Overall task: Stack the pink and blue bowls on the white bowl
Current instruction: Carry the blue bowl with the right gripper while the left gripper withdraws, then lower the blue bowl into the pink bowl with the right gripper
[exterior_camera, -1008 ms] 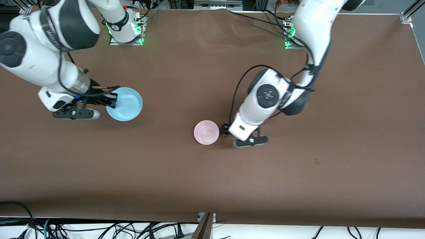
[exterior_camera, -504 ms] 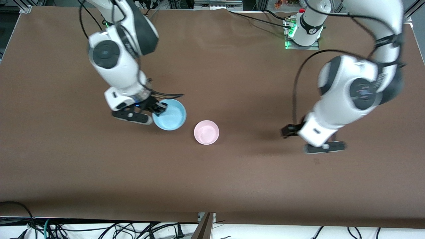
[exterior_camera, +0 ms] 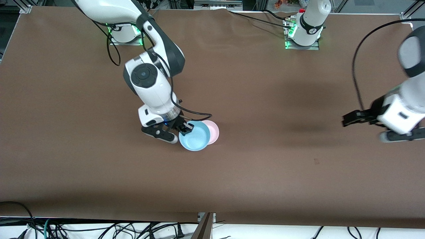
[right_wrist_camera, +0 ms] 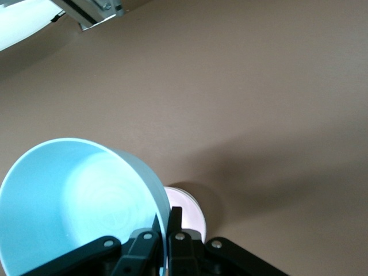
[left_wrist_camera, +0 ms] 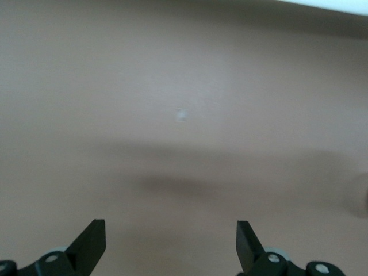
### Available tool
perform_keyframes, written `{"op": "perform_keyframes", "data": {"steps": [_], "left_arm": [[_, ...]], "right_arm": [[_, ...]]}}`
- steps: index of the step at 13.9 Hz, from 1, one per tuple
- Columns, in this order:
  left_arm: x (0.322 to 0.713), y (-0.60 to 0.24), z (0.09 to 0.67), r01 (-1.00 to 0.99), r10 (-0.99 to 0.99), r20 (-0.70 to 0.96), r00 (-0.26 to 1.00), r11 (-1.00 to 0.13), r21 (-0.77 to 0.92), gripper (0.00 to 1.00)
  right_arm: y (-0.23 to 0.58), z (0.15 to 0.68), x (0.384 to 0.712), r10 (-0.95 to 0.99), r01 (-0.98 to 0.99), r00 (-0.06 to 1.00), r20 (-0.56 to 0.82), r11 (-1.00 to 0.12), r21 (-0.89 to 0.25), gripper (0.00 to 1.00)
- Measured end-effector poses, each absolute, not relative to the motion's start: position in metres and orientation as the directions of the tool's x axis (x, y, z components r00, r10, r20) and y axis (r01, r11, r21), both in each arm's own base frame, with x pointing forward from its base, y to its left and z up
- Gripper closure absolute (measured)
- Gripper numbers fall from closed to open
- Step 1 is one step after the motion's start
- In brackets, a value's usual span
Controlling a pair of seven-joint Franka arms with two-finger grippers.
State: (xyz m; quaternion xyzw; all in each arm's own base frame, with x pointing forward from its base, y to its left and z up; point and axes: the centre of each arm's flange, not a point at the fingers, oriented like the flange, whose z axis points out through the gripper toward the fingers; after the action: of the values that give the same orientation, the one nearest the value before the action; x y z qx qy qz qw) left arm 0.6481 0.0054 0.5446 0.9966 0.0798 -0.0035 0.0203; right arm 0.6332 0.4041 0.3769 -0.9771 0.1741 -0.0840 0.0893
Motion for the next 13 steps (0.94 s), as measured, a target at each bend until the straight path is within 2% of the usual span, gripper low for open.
{"op": "perform_keyframes", "data": {"steps": [5, 13], "left_arm": [[0.624, 0.067, 0.566, 0.178, 0.175, -0.052, 0.983, -0.983, 0.045, 0.0], [0.617, 0.072, 0.556, 0.108, 0.1, -0.114, 0.988, -0.992, 0.065, 0.0]], "right_arm": [[0.444, 0.348, 0.61, -0.322, -0.299, 0.936, 0.141, -0.94, -0.164, 0.96], [0.443, 0.296, 0.614, -0.298, -0.283, 0.943, 0.148, -0.952, -0.115, 0.96]]}}
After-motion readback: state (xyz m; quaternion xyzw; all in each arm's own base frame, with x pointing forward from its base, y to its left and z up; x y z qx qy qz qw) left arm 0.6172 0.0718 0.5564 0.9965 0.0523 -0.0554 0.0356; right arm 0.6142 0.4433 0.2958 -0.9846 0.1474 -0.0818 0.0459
